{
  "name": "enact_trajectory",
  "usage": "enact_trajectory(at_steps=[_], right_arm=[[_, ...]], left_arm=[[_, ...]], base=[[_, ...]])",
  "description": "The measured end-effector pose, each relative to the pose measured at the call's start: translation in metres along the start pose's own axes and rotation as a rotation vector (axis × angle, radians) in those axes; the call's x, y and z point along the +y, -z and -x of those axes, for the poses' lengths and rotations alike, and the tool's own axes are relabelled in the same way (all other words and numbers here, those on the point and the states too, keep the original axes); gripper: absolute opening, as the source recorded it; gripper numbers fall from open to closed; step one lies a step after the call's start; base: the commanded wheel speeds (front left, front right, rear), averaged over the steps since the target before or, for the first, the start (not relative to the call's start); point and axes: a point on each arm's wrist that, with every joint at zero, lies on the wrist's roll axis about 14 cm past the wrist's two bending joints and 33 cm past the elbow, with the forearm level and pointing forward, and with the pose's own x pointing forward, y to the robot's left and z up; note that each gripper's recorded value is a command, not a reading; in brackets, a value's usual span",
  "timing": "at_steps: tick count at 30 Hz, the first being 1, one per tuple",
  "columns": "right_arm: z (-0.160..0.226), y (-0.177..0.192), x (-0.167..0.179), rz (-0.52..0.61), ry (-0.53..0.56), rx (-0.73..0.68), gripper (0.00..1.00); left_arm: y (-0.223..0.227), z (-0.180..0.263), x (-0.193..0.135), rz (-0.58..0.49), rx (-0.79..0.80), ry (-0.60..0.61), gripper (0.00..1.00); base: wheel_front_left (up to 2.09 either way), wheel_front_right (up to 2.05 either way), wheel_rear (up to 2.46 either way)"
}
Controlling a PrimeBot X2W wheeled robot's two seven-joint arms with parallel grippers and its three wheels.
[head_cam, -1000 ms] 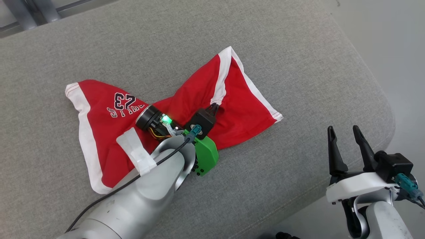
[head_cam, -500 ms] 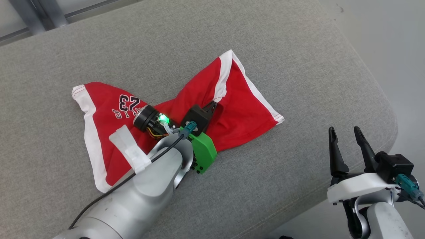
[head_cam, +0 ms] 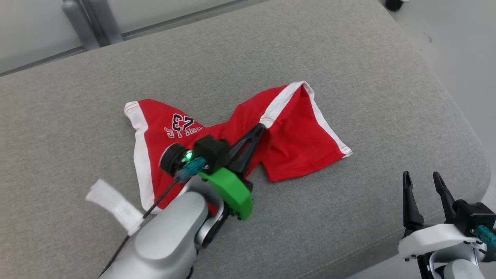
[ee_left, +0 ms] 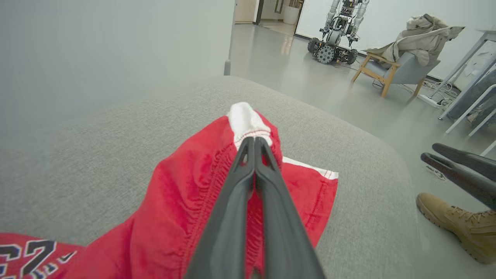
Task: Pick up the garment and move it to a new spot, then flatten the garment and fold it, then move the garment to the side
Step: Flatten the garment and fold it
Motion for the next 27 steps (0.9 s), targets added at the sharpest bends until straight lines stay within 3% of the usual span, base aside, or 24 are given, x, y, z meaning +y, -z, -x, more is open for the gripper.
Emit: enact_trajectory(at_steps=[6, 12, 21, 27], right_arm=[[0.003, 0.003, 0.012, 0.007, -0.057, 0.002, 1.00], [-0.001, 0.004, 0.040, 0.000, -0.150, -0.003, 1.00], [-0.006, 0.002, 0.074, 0.011, -0.268, -0.012, 1.00], [-0.004, -0.004, 0.085, 0.020, -0.314, -0.031, 1.00]], left_arm=[[0.011, 0.085, 0.032, 0.052, 0.046, -0.142, 0.00], [0.038, 0.172, 0.033, 0.094, 0.180, -0.272, 0.00], [0.077, 0.229, -0.003, 0.205, 0.230, -0.374, 0.00], [0.080, 0.250, 0.002, 0.132, 0.221, -0.448, 0.00]], base=[[0.00, 0.00, 0.00], [0.00, 0.00, 0.00], [0.00, 0.00, 0.00], [0.00, 0.00, 0.00]])
